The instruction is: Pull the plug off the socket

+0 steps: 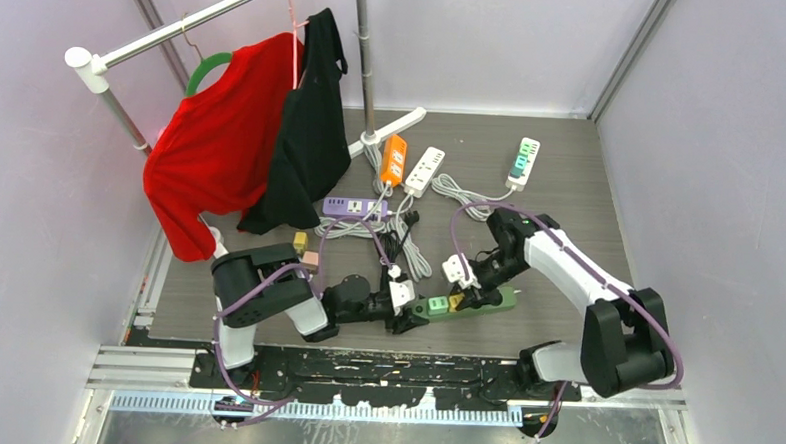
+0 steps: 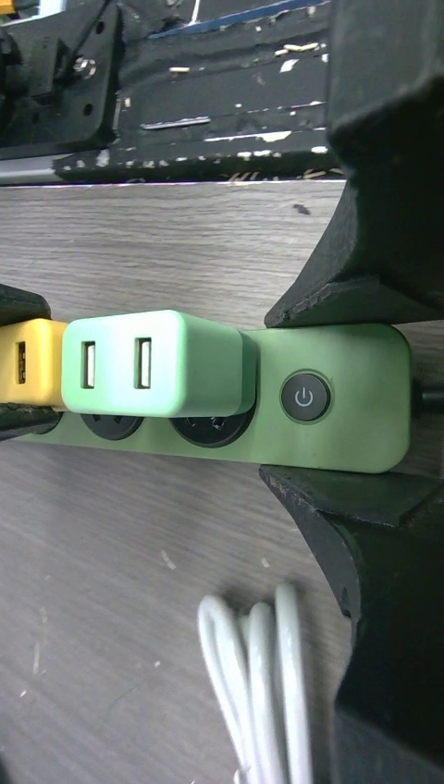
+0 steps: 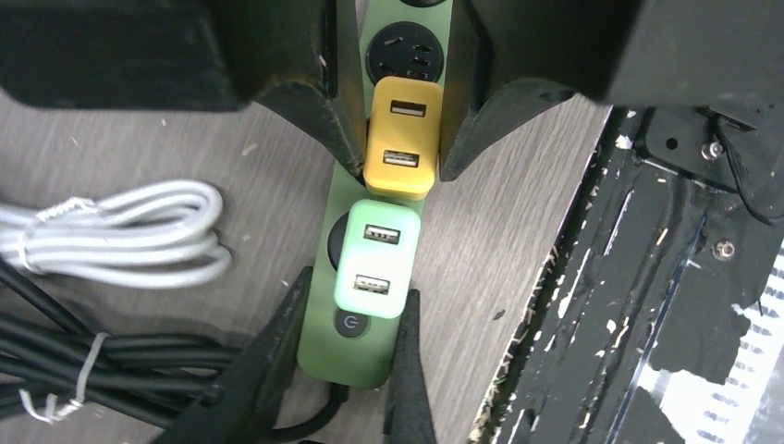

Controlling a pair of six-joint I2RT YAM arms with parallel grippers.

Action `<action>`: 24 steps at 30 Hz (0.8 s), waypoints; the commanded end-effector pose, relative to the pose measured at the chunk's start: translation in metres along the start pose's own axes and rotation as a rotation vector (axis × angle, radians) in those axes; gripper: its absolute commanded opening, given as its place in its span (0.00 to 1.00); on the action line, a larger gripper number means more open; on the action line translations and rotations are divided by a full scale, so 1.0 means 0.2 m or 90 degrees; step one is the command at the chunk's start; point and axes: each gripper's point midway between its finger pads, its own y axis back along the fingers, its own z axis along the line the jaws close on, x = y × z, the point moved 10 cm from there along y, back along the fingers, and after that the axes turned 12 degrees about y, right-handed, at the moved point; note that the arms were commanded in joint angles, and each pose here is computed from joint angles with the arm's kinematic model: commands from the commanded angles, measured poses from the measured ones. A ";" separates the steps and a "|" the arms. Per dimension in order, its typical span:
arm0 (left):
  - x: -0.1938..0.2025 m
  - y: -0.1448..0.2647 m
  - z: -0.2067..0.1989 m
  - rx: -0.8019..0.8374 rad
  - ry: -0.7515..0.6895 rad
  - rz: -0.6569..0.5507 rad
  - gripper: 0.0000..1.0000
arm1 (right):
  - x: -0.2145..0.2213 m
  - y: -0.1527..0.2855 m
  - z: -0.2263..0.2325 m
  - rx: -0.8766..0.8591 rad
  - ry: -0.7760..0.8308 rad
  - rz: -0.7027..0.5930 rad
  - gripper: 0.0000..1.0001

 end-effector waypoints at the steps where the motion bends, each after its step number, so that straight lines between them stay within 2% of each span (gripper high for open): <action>1: 0.08 0.05 0.03 -0.029 0.024 0.052 0.00 | -0.11 -0.09 0.00 -0.045 0.023 -0.072 0.01; 7: 0.09 0.03 0.03 -0.025 0.027 0.062 0.00 | -0.20 -0.07 -0.12 0.054 -0.081 -0.104 0.01; 13: 0.09 0.03 0.03 -0.025 0.031 0.063 0.00 | -0.13 0.10 -0.14 0.157 -0.111 0.003 0.01; 15: 0.09 0.03 0.03 -0.024 0.031 0.062 0.00 | -0.11 0.15 -0.09 0.147 -0.082 0.022 0.01; 18: 0.08 0.03 0.04 -0.020 0.032 0.062 0.00 | -0.11 0.15 -0.02 0.102 -0.035 0.001 0.01; 24: 0.09 0.03 0.03 -0.013 0.038 0.063 0.00 | -0.18 -0.02 0.00 -0.010 -0.004 -0.109 0.01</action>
